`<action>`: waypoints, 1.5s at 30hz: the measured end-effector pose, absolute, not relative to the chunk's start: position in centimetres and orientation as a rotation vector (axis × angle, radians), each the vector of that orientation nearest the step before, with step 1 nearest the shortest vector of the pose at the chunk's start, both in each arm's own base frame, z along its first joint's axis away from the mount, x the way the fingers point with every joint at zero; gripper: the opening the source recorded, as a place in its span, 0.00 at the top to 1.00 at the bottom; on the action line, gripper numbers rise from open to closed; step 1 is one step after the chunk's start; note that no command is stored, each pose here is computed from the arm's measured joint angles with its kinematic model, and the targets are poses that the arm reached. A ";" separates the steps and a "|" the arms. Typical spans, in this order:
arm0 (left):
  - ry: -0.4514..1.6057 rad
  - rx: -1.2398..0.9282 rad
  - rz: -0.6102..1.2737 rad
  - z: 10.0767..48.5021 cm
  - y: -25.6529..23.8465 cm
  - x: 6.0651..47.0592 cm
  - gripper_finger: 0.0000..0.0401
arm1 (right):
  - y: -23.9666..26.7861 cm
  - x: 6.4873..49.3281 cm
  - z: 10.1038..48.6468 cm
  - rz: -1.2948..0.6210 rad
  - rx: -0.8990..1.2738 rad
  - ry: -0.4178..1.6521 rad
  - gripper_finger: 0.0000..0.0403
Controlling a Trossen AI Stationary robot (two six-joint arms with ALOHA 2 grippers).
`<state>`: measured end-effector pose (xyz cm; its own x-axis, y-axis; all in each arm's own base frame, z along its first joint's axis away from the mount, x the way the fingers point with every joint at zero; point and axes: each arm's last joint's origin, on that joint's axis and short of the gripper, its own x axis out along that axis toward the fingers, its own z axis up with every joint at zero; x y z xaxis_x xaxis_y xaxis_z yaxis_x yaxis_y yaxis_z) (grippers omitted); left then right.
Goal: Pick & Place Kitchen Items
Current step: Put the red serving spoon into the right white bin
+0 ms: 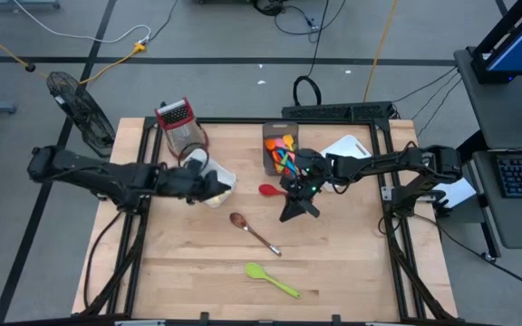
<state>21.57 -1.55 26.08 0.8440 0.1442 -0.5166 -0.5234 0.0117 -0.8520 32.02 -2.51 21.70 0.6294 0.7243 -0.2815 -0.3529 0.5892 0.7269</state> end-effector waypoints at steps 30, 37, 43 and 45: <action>0.199 -0.644 0.310 25.3 -11.9 22.5 0.50 | -0.3 30.8 18.8 0.228 -0.080 0.831 0.89; 0.251 -0.581 0.266 26.8 -10.7 20.4 0.50 | -2.1 30.5 18.6 0.112 -0.018 0.867 0.78; 0.230 -0.516 0.226 28.2 -10.0 19.2 0.50 | -3.1 30.0 17.1 -0.005 -0.038 1.004 0.70; 0.227 -0.506 0.207 28.5 -9.8 18.9 0.50 | -3.2 30.1 16.6 -0.041 -0.055 1.030 0.67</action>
